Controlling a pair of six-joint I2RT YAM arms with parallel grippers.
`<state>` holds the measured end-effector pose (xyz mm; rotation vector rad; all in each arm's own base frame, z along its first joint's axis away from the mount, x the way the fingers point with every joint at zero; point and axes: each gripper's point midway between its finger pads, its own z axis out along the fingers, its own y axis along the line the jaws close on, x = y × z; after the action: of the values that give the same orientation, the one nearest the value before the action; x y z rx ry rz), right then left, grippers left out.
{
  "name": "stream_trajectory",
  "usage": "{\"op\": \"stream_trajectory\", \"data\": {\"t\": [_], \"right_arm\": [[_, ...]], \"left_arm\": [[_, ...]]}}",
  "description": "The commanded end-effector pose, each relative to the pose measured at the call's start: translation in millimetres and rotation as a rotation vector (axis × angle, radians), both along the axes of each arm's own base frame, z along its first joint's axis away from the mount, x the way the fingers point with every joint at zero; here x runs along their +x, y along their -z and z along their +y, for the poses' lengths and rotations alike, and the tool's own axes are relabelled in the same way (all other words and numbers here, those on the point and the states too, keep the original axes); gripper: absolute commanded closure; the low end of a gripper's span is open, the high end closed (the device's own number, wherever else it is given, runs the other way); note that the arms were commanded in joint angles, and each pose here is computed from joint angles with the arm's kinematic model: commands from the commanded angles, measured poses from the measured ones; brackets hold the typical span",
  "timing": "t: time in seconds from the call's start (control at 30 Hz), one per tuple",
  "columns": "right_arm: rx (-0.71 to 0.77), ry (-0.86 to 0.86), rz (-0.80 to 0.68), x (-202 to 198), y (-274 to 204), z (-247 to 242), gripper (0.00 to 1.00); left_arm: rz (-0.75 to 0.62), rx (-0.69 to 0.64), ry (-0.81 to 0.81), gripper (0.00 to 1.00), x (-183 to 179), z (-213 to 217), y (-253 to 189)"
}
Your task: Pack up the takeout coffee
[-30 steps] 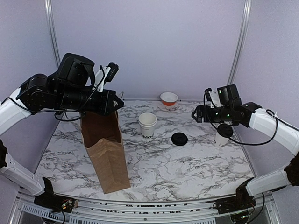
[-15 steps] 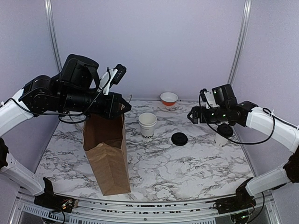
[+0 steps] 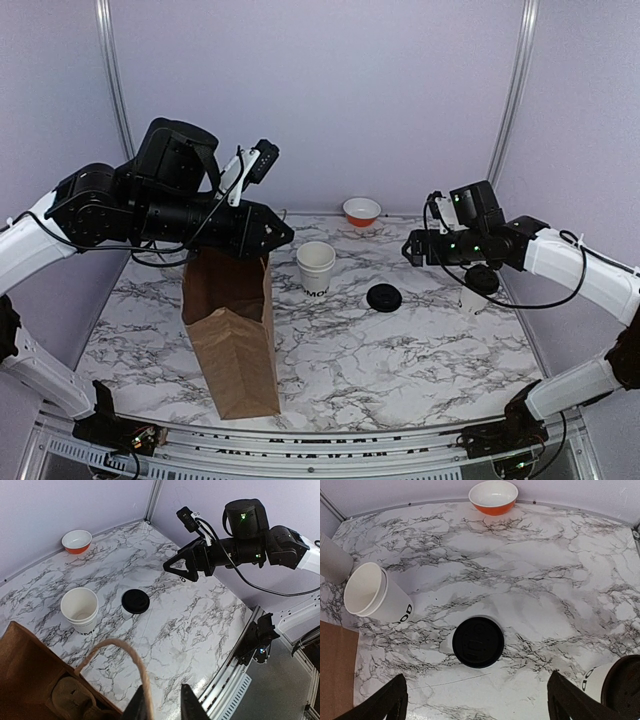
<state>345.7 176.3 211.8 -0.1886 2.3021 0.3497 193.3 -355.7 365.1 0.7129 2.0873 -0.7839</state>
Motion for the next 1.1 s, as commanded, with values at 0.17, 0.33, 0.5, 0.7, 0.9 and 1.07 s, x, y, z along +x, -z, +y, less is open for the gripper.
{"op": "stream_trajectory", "data": {"t": [0.17, 0.33, 0.5, 0.7, 0.9, 1.07], "right_arm": [[-0.035, 0.062, -0.022, 2.1, -14.8, -10.2, 0.06], [-0.062, 0.091, -0.023, 1.4, -15.1, -17.8, 0.06], [-0.077, 0.11, -0.024, 1.8, -16.3, -22.7, 0.06], [-0.099, 0.151, -0.03, 4.1, -20.5, -34.9, 0.06], [-0.096, 0.189, -0.025, 5.4, -21.3, -50.5, 0.06], [-0.1, 0.212, -0.015, 4.3, -19.0, -61.3, 0.06]], "left_arm": [[-0.077, -0.054, -0.073, 0.44, 8.9, 12.3, -25.6], [-0.114, -0.046, -0.118, 0.14, 11.8, 28.0, -29.3], [-0.158, -0.03, -0.182, 0.01, 15.1, 50.3, -35.1], [-0.201, -0.045, -0.263, 0.01, 17.7, 77.0, -50.3], [-0.222, -0.122, -0.323, 0.01, 14.1, 101.5, -75.6], [-0.218, -0.142, -0.444, 0.03, 15.4, 135.1, -81.4]]}}
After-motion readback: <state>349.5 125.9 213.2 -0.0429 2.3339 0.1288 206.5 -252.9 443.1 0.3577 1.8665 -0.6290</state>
